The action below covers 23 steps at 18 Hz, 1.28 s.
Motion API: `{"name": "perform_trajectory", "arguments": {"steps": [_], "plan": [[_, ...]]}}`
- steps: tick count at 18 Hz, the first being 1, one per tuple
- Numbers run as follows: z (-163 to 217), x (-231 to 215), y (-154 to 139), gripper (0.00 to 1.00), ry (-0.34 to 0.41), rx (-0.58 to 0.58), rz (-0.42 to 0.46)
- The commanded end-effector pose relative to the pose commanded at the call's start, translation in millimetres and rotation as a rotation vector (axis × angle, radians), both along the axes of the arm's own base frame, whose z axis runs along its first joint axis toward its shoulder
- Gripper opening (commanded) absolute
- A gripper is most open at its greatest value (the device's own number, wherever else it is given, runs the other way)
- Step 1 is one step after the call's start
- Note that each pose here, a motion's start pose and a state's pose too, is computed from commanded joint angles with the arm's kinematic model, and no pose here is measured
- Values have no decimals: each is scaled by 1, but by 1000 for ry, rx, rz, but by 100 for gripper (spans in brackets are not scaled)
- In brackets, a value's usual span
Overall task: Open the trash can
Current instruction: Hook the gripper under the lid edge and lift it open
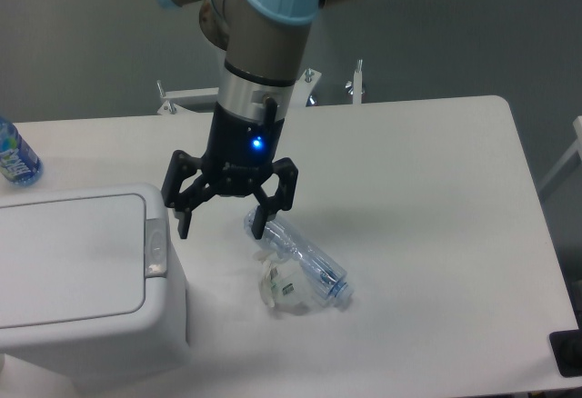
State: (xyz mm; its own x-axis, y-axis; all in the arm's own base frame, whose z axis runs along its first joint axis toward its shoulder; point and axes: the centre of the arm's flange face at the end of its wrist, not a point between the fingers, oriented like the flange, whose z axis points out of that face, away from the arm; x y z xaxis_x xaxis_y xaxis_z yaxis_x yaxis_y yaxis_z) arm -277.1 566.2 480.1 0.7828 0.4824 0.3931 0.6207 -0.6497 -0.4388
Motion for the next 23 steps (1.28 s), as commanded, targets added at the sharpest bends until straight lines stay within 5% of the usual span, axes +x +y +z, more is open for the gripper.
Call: {"name": "perform_trajectory", "arguments": {"steps": [23], "plan": [[-21, 1, 11, 100, -13, -26, -16]]}}
